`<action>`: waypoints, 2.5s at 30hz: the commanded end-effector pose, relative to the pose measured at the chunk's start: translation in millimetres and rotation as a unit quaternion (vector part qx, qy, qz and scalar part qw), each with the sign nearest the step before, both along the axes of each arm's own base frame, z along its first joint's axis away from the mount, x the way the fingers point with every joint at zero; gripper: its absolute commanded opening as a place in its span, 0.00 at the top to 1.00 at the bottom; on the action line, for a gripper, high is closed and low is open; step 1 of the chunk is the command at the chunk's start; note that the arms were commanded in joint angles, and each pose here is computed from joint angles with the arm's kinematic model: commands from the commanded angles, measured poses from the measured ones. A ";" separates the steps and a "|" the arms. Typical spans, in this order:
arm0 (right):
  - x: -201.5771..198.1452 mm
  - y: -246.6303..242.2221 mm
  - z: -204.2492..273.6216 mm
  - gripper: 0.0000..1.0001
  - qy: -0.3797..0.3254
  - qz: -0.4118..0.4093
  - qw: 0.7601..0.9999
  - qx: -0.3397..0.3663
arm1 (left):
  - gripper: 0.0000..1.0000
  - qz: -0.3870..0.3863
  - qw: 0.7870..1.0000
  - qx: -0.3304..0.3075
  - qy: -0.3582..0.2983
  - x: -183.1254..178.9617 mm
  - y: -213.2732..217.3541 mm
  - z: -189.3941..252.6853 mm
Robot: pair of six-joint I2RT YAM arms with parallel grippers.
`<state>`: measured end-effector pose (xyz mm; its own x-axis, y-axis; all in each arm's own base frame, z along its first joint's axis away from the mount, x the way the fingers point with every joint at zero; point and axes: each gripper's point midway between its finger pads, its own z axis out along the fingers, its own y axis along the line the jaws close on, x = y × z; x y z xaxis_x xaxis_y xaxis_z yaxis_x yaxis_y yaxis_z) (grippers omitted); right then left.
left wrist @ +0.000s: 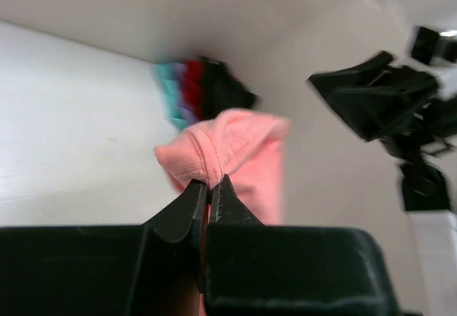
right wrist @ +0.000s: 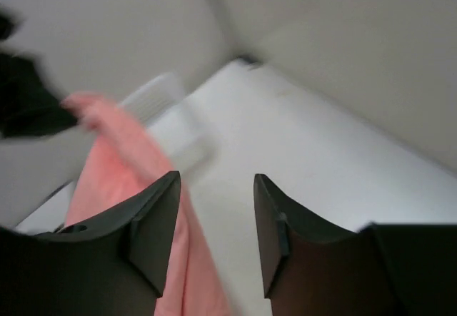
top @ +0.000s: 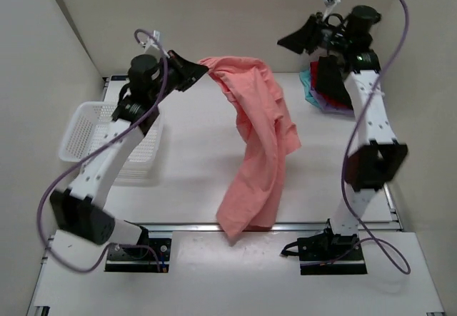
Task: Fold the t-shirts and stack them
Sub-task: Flatten out the tshirt
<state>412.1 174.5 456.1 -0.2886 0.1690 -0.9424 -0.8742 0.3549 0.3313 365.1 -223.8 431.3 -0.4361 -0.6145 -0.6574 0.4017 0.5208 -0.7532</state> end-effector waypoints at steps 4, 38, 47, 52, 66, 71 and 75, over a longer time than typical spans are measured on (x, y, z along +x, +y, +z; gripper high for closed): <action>127.8 -71.7 -53.9 0.36 0.059 -0.344 0.921 -0.171 | 1.00 0.099 0.989 0.041 0.098 117.3 15.2 -66.2; -181.3 77.7 -416.9 0.57 0.402 -0.117 0.818 -0.394 | 1.00 0.094 0.981 0.015 0.172 128.9 44.2 -137.1; -220.0 75.5 -440.0 0.59 0.433 -0.108 0.792 -0.417 | 1.00 0.090 0.981 0.014 0.169 112.0 45.9 -135.0; -191.2 89.7 -403.1 1.00 0.390 -0.088 0.828 -0.392 | 1.00 0.083 0.987 0.013 0.140 102.0 52.4 -119.6; -86.9 -79.3 -63.1 1.00 0.042 -0.395 0.886 -0.240 | 1.00 0.033 0.996 -0.031 -0.077 9.9 73.5 53.5; -134.9 -159.3 8.7 1.00 -0.030 -0.524 0.832 -0.180 | 1.00 0.038 0.985 -0.038 -0.164 -73.0 87.2 101.7; -185.8 -196.0 53.7 1.00 -0.107 -0.592 0.783 -0.157 | 1.00 0.081 0.976 -0.036 -0.200 -117.5 103.8 121.8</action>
<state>254.9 -1.7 478.2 -0.0455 0.0220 -0.9987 0.0189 0.9996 0.0212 263.9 -130.0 549.0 -0.1106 -0.7054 -0.7001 0.6019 0.5130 -0.6120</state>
